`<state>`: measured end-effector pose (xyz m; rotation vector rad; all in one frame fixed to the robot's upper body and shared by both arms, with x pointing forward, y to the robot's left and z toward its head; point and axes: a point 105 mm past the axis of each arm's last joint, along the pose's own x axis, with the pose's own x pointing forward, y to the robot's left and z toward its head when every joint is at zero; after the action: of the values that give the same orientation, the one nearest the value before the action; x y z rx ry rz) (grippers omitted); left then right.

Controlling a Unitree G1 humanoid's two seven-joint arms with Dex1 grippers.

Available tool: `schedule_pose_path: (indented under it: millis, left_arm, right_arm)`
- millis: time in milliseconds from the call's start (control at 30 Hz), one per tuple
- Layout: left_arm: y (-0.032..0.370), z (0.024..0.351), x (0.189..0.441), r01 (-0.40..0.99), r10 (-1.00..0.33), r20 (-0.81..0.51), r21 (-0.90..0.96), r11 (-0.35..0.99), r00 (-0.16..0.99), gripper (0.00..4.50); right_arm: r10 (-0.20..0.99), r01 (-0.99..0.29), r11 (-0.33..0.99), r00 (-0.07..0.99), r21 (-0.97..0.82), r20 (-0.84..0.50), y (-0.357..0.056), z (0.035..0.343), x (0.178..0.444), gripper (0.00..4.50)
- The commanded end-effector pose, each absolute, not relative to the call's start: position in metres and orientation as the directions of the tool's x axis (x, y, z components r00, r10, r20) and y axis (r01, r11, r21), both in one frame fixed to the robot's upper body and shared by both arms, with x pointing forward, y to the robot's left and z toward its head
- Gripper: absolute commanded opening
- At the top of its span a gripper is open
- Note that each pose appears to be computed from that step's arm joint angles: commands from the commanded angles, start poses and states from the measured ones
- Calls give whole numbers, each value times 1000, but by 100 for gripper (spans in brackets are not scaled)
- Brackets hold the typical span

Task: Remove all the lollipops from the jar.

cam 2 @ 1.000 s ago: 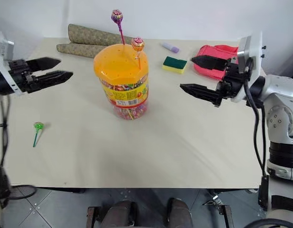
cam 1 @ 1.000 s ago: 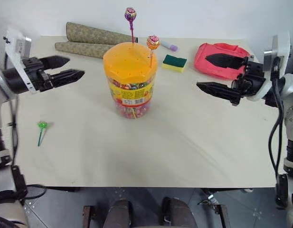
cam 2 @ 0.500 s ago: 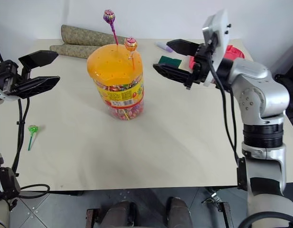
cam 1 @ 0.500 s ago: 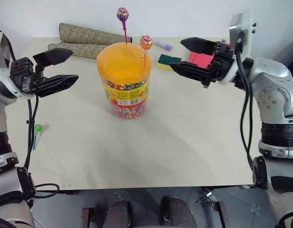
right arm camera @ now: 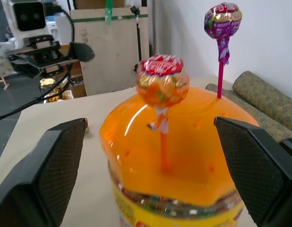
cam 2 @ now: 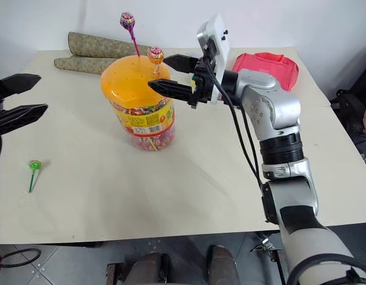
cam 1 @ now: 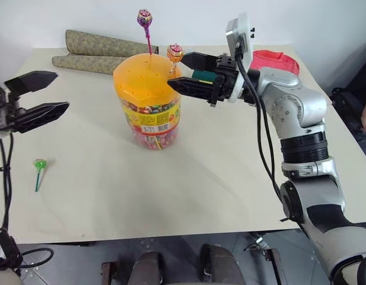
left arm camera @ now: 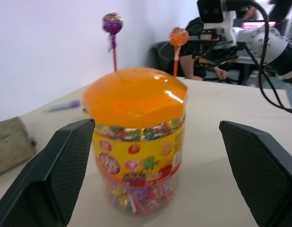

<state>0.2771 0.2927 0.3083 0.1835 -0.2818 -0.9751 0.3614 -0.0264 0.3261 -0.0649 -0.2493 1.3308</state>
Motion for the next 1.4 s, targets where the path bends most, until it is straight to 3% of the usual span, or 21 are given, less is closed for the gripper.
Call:
schedule_pose_path:
  millis: [33, 133, 467, 800, 967, 1200, 1400]
  left_arm:
    - [299, 319, 266, 758, -824, 164, 328, 564, 542, 447]
    - [304, 315, 262, 754, -820, 165, 327, 570, 548, 450]
    - [312, 303, 258, 771, -829, 143, 312, 556, 541, 450]
    - [317, 287, 258, 788, -828, 176, 255, 560, 532, 450]
    - [313, 283, 259, 809, -844, 189, 242, 536, 503, 450]
    - [310, 280, 259, 823, -855, 203, 236, 516, 477, 450]
    - [310, 285, 259, 819, -843, 264, 227, 526, 468, 450]
  right_arm:
    - [966, -941, 224, 181, -253, 182, -23, 347, 356, 450]
    - [963, -945, 220, 170, -242, 211, -21, 353, 356, 393]
    - [954, -943, 233, 175, -239, 243, -19, 364, 356, 86]
    - [905, -903, 326, 212, -281, 367, -31, 409, 347, 86]
    - [881, -862, 424, 323, -277, 345, -57, 417, 347, 86]
    - [811, -790, 585, 574, -182, 112, -114, 379, 356, 86]
    - [641, -659, 747, 748, -85, -169, -167, 288, 364, 86]
